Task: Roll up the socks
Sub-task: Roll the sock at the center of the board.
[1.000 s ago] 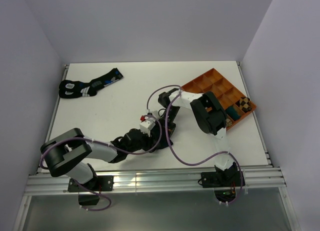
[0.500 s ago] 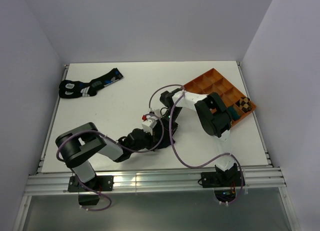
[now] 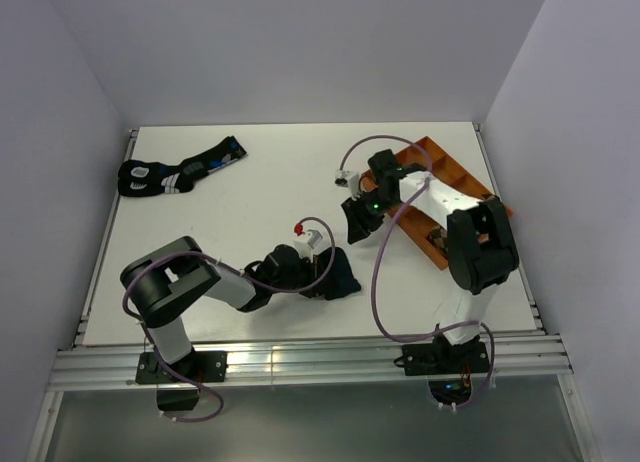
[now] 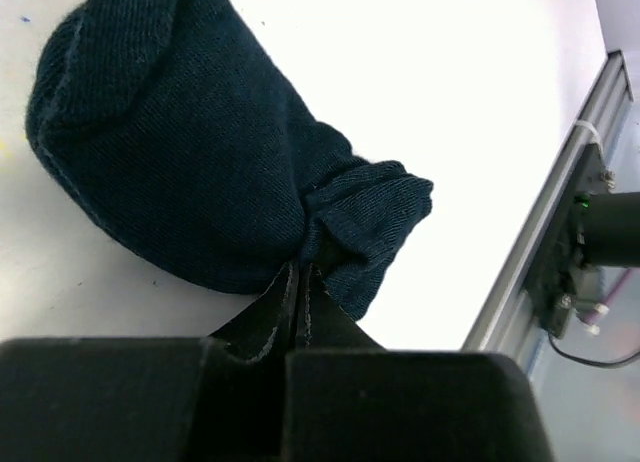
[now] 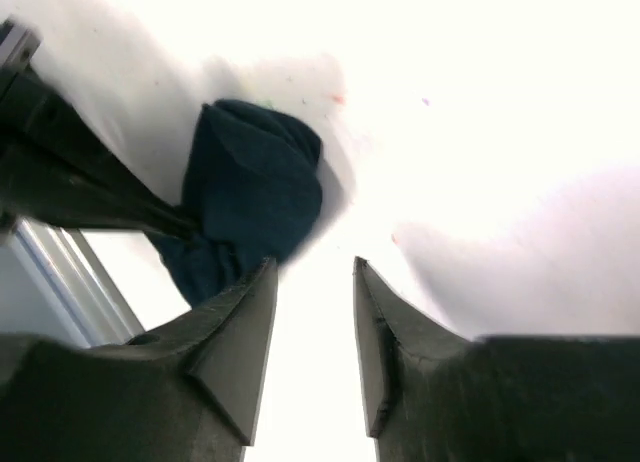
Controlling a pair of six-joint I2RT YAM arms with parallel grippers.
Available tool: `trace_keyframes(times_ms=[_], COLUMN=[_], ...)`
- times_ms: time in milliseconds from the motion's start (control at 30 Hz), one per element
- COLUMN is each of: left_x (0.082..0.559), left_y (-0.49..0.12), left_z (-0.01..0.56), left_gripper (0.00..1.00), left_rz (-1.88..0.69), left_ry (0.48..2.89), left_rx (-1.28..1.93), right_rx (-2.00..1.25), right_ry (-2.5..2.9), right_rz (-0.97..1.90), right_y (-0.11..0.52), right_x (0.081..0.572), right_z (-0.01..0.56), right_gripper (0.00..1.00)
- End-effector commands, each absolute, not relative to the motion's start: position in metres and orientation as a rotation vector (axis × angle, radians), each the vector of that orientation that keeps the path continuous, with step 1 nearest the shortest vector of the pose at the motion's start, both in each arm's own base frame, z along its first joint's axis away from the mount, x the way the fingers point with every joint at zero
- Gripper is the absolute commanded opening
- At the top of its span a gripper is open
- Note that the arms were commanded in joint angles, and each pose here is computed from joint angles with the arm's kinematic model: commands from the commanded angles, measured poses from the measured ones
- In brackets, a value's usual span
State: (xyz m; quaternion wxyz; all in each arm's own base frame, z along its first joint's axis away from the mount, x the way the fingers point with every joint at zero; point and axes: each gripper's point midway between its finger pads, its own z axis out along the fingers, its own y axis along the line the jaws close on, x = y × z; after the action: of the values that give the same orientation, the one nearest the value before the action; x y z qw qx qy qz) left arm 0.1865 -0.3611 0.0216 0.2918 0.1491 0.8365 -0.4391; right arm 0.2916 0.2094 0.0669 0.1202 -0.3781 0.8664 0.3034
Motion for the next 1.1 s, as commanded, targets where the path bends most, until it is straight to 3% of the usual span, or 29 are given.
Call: trace_keyframes(times_ms=[0,100,300,500,767,1067], left_x=[0.153,0.159,0.163,0.159,0.159,0.16], left_y=[-0.337,-0.335,-0.329,-0.33,-0.329,-0.336], left_z=[-0.018,-0.011,-0.003,-0.001,-0.003,-0.004], left_gripper=[0.0,0.0,0.0,0.0,0.0,0.0], left_rz=[-1.144,-1.175,-1.243,-1.29,-1.339,-1.417], left_ry=[2.518,2.557,2.636,2.714,2.762,2.767], left_rx=[0.419,0.359,0.267,0.264,0.23,0.207], right_rx=[-1.206,-1.287,-1.417,-1.605,-1.789,-1.861], right_ry=[2.31,2.198,2.01,1.831,1.564,1.475], right_rz=[0.852,0.785,0.68,0.679,0.609,0.597], right_y=[0.2,0.19,0.177,0.191,0.221,0.23], right_x=[0.294,0.28,0.256,0.222,0.177,0.156], right_z=[0.097,0.103,0.099,0.088,0.081,0.069], right_gripper=[0.43,0.4,0.45,0.46,0.57,0.57])
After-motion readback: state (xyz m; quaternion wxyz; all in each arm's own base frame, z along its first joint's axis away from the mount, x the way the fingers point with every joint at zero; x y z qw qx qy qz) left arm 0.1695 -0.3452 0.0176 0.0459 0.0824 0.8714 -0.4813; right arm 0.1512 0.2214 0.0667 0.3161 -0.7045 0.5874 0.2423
